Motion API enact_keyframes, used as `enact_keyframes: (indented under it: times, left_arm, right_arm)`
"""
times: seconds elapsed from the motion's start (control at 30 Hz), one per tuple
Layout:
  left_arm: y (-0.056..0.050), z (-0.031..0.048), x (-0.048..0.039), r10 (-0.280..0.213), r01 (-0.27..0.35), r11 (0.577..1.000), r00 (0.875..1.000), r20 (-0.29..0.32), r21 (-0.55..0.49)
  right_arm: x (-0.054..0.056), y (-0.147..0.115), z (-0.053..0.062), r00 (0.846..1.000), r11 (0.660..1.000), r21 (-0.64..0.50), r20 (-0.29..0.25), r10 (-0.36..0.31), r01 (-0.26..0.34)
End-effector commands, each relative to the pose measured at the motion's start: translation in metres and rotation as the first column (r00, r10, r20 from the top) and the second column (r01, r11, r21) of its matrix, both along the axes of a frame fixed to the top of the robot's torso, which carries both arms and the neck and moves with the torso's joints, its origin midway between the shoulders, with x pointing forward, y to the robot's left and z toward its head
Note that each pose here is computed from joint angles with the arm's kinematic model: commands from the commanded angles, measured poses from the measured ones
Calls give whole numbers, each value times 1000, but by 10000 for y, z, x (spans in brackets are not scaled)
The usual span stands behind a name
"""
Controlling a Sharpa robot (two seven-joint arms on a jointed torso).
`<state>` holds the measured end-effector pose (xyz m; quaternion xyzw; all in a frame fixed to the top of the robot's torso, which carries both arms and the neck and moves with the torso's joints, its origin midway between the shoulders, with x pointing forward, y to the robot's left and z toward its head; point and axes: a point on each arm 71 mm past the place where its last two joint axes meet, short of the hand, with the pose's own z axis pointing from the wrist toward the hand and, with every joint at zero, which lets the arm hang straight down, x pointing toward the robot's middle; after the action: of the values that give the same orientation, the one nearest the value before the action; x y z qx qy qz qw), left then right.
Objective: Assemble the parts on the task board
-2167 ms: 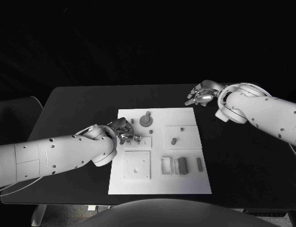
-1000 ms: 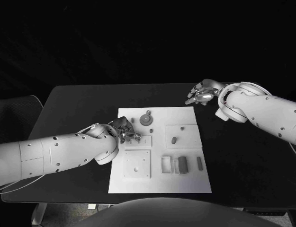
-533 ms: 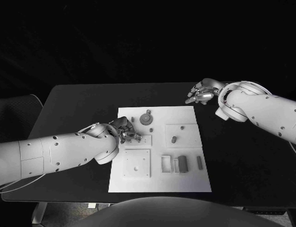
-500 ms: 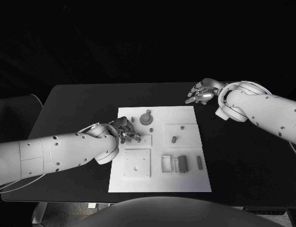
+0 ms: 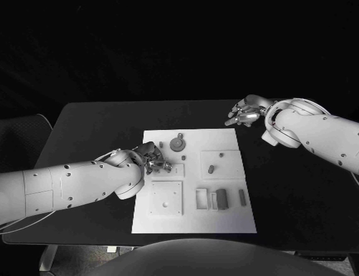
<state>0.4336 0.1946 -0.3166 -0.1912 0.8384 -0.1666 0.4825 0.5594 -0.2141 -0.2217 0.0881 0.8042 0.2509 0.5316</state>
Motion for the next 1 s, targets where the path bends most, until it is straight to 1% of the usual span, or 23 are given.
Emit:
enact_keyframes:
  times: [0.03,0.23,1.0]
  left_arm:
    - [-3,-24,-20,-8,8,1000,1000,-26,9]
    - [-6,-27,-27,-14,14,1000,999,-32,12]
    - [3,-26,-23,-11,12,1000,1000,-28,13]
  right_arm:
    - [-5,9,-6,1000,1000,-4,-7,12,-12]
    - [-5,9,-7,1000,1000,-4,-7,12,-12]
    - [-5,12,-9,1000,1000,-4,-7,13,-13]
